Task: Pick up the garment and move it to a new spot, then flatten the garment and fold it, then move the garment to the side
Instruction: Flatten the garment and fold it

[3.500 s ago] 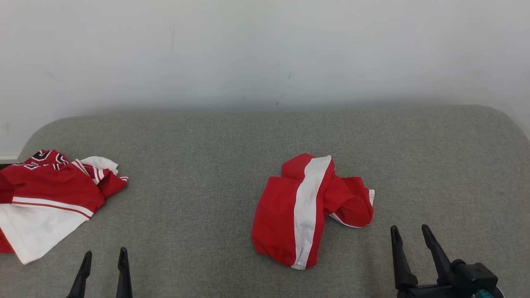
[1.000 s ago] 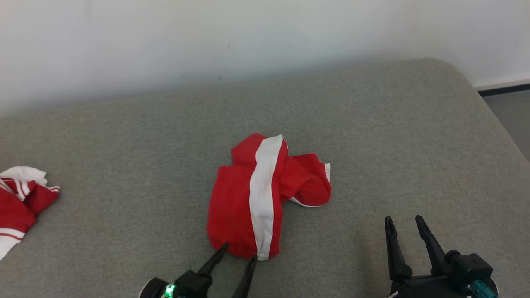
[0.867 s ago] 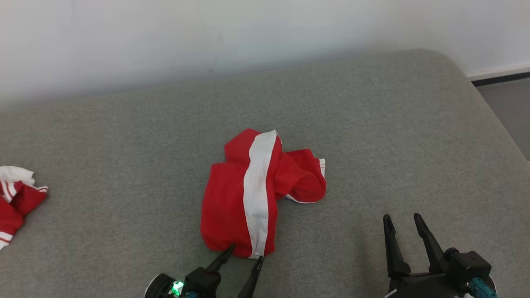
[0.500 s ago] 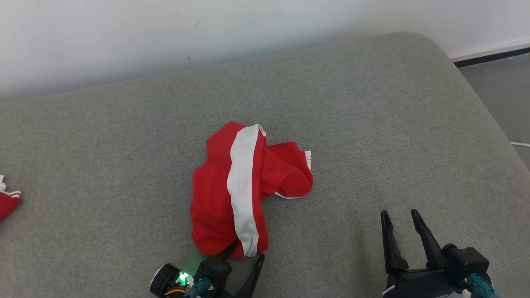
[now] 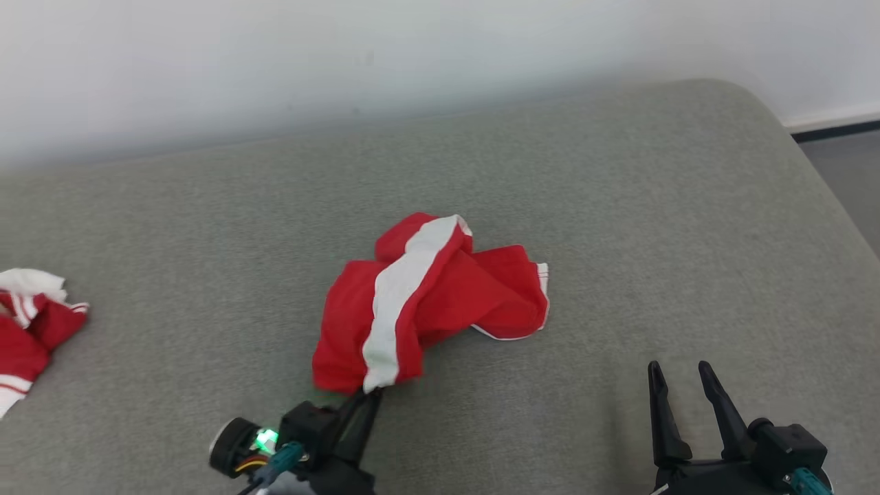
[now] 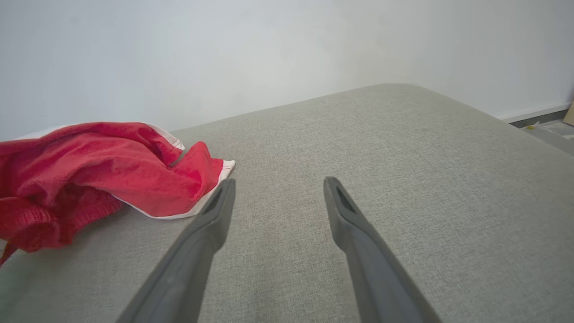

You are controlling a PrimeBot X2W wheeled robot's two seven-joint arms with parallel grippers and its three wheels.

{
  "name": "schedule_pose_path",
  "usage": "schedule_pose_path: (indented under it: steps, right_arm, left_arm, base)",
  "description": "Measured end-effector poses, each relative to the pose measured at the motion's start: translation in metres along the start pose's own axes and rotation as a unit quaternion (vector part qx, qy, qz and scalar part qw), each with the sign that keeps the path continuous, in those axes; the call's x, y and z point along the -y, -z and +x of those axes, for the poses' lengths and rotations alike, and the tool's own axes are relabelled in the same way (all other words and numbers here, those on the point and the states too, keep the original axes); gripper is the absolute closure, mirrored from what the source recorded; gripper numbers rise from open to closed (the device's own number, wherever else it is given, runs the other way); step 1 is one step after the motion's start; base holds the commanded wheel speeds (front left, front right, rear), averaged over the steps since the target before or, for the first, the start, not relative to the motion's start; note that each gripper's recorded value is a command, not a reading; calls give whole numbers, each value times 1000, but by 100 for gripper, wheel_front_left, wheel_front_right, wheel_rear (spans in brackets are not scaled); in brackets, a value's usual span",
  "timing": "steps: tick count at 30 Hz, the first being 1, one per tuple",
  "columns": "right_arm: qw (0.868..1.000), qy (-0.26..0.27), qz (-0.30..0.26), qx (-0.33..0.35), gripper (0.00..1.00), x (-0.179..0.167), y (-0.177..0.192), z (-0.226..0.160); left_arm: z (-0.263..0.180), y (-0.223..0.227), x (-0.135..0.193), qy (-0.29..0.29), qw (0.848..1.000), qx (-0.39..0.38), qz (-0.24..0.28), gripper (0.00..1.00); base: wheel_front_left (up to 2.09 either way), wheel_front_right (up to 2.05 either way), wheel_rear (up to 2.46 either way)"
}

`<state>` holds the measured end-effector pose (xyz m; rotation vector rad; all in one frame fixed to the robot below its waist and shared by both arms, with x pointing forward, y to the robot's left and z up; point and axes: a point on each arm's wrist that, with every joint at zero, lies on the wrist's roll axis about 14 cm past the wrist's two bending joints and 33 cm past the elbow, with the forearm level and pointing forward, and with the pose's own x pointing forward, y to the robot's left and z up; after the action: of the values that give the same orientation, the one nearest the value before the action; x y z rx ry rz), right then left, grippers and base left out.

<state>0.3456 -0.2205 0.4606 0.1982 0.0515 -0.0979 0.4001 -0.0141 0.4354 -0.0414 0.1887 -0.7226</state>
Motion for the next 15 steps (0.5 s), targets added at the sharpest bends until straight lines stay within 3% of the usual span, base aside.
schedule_pose_path:
  steps: [9,15]
  right_arm:
    - [998,-58,6,-2,0,-38,2,9]
    - [997,-76,6,1,0,-49,1,7]
  left_arm:
    - [-70,-11,-58,-101,994,16,27,100]
    - [-104,18,-59,-139,990,-20,-12,100]
  base:
    - [0,0,0]
    - [0,0,0]
